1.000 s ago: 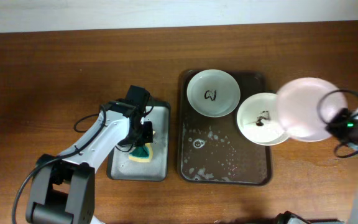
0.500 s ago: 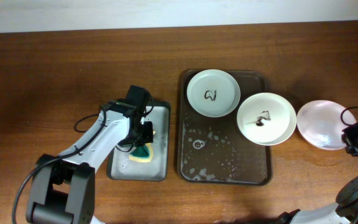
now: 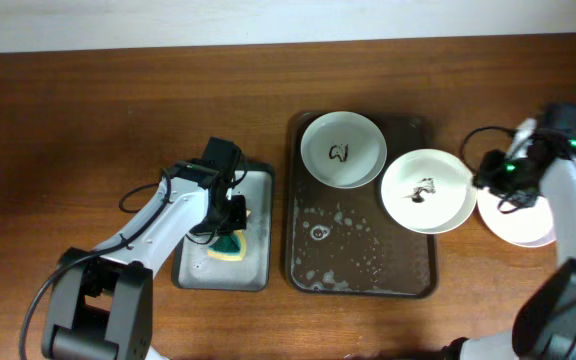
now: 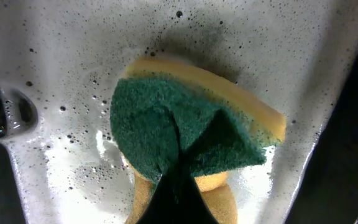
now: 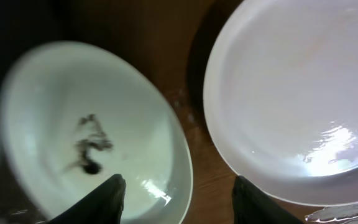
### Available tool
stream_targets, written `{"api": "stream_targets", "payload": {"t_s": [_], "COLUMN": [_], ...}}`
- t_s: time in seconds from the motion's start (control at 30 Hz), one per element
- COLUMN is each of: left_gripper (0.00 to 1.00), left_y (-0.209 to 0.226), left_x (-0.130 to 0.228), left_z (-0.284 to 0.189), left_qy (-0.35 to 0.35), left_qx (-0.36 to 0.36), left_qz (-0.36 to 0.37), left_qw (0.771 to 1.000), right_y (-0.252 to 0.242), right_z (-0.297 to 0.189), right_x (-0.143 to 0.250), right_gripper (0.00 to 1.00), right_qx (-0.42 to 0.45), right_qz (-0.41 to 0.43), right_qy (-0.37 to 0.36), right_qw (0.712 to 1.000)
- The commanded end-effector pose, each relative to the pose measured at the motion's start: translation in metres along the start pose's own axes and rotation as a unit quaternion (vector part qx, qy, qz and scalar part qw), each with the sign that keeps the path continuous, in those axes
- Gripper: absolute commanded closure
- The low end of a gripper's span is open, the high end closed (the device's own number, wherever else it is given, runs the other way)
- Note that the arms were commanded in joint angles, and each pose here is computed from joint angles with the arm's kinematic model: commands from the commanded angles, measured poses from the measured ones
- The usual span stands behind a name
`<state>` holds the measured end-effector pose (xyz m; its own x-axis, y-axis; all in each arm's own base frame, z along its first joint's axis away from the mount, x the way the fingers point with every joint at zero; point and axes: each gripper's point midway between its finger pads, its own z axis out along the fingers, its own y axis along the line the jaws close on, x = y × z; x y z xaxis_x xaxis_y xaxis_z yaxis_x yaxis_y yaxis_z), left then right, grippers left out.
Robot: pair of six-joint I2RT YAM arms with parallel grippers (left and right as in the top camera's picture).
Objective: Clean dirty plates on tray and stack at the side
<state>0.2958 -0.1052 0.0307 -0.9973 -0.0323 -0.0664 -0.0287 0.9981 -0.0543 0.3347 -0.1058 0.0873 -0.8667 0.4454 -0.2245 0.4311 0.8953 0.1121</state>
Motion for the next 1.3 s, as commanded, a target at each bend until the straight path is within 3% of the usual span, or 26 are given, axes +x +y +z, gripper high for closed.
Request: {"api": "stream_targets", "payload": {"t_s": [0.0,0.27,0.33,0.37,0.4,0.6,0.77,0.93,1.1,1.13,1.2,1.27], "left_gripper": [1.0,1.0,1.0,1.0,1.0,1.0,1.0,1.0,1.0,1.0,1.0,1.0], "left_y": [0.0,-0.001,-0.001,-0.001,-0.001,-0.001,-0.001,-0.001,-0.001,-0.001,-0.001,-0.001], "left_x": [0.001,-0.002,-0.002,-0.002,-0.001,-0.001,-0.001,-0.001,-0.001,-0.001,-0.001,-0.001], "left_z": [-0.002,-0.002,-0.002,-0.002,-0.002,-0.002,-0.002,-0.002,-0.002,-0.002,-0.002,-0.002], "left_qy": [0.0,-0.005,-0.005,-0.004,-0.004,-0.004,-0.003,-0.003,-0.003,-0.003,-0.003,-0.004], "left_qx": [0.006,0.007,0.007,0.007,0.007,0.007,0.007,0.007,0.007,0.007,0.007,0.007], "left_qz": [0.004,0.004,0.004,0.004,0.004,0.004,0.004,0.004,0.004,0.004,0.004,0.004], "left_qw": [1.0,1.0,1.0,1.0,1.0,1.0,1.0,1.0,1.0,1.0,1.0,1.0], "right_y": [-0.022,0.002,-0.001,-0.003,-0.006,0.004,0.036,0.063,0.073,0.075,0.079,0.085], "right_z": [0.027,0.052,0.057,0.057,0.051,-0.003,-0.036,-0.014,0.035,0.038,0.034,0.02], "right_x": [0.009,0.019,0.025,0.025,0.023,0.016,0.052,0.107,0.149,0.15,0.14,0.126], "right_gripper": [0.44,0.54,0.83,0.93,0.96,0.96,0.96,0.96,0.96,0.95,0.69,0.65], "right_qx": [0.069,-0.016,-0.015,-0.014,-0.013,-0.031,-0.056,-0.049,-0.026,-0.027,-0.035,-0.046], "right_qz": [-0.01,-0.007,-0.002,0.0,0.005,0.003,-0.037,-0.036,0.005,0.005,-0.026,-0.071], "right_qy": [0.03,0.032,0.037,0.037,0.036,0.007,0.036,0.113,0.119,0.116,0.1,0.08], "right_qw": [0.997,0.999,0.999,0.999,0.999,0.999,0.997,0.992,0.993,0.993,0.994,0.993]}}
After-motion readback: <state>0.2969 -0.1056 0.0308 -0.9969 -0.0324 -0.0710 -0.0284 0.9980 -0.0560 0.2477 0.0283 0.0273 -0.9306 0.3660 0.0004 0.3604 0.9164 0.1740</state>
